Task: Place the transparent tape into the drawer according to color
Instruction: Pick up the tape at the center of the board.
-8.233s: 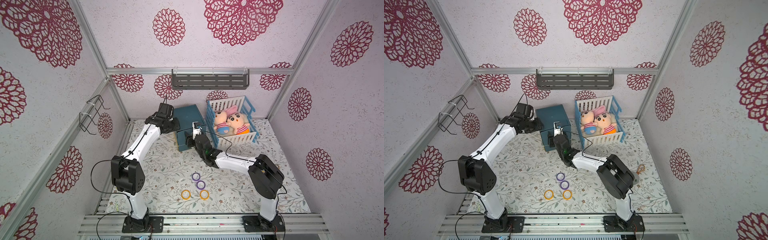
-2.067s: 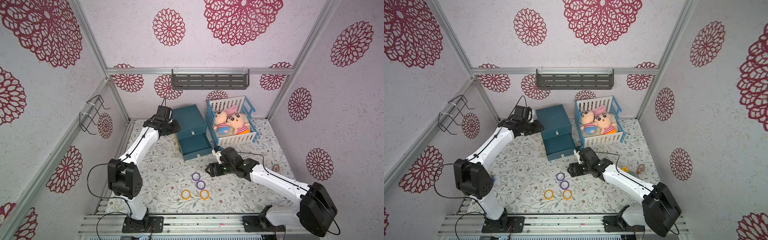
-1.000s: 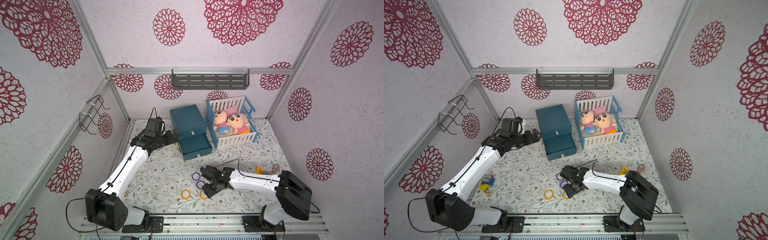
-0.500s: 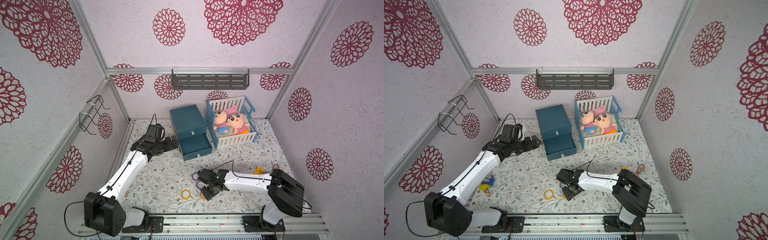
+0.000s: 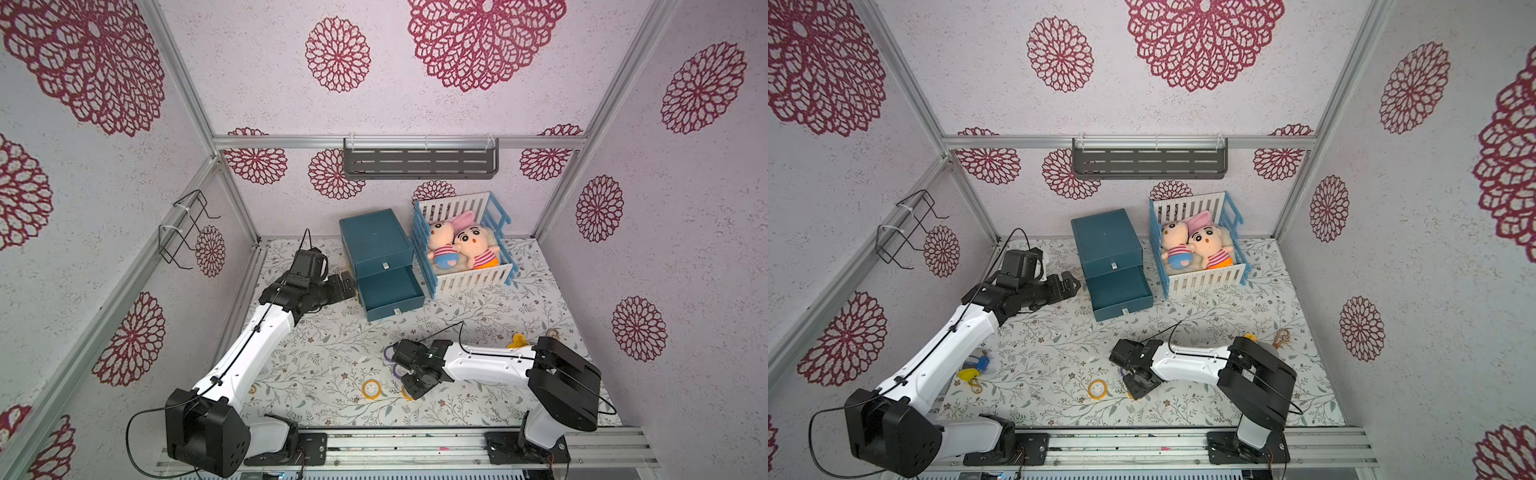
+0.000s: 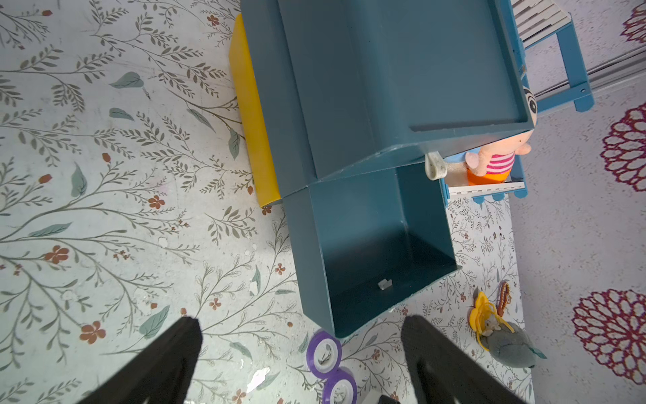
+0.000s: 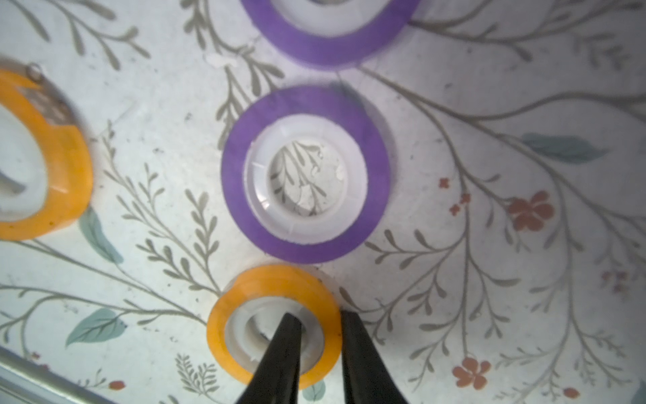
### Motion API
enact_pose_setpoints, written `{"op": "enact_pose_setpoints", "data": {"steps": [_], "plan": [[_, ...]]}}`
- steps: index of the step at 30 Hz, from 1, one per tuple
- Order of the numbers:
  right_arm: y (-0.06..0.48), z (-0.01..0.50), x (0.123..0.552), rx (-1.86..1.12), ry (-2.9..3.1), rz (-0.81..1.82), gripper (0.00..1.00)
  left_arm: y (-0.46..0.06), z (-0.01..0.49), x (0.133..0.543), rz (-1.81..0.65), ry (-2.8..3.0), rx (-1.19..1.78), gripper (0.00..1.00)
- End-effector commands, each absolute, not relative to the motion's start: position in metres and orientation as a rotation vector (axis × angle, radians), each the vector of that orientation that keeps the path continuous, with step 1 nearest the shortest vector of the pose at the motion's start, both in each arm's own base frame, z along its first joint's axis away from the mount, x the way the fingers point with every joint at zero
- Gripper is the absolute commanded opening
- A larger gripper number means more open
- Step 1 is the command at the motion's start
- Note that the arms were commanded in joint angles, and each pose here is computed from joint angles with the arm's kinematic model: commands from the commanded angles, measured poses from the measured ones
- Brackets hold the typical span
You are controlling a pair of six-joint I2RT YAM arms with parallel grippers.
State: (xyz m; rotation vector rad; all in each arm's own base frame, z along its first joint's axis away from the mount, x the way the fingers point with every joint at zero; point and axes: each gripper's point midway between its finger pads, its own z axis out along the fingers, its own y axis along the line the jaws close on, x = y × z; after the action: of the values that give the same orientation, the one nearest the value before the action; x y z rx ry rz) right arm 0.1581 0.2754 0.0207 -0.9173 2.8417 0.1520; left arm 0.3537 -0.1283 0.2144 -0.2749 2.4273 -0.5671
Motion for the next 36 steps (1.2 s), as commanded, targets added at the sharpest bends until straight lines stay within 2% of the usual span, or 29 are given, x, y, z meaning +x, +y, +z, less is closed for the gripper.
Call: {"op": "enact_pose_setpoints", "data": {"steps": [1, 9, 29, 36], "plan": [[0.269, 0.014, 0.156, -0.930, 2.868, 0.082, 0.20, -0.127, 0.217, 0.351, -0.556, 2.415, -0.256, 0.97], [0.271, 0.016, 0.157, -0.929, 2.863, 0.092, 0.00, -0.128, 0.207, 0.348, -0.557, 2.441, -0.259, 0.97], [0.275, 0.070, 0.184, -0.761, 2.778, 0.240, 0.00, -0.128, 0.181, 0.336, -0.565, 2.493, -0.270, 0.97], [0.269, 0.105, 0.216, -0.652, 2.706, 0.269, 0.00, -0.131, 0.173, 0.330, -0.580, 2.503, -0.272, 0.97]]}}
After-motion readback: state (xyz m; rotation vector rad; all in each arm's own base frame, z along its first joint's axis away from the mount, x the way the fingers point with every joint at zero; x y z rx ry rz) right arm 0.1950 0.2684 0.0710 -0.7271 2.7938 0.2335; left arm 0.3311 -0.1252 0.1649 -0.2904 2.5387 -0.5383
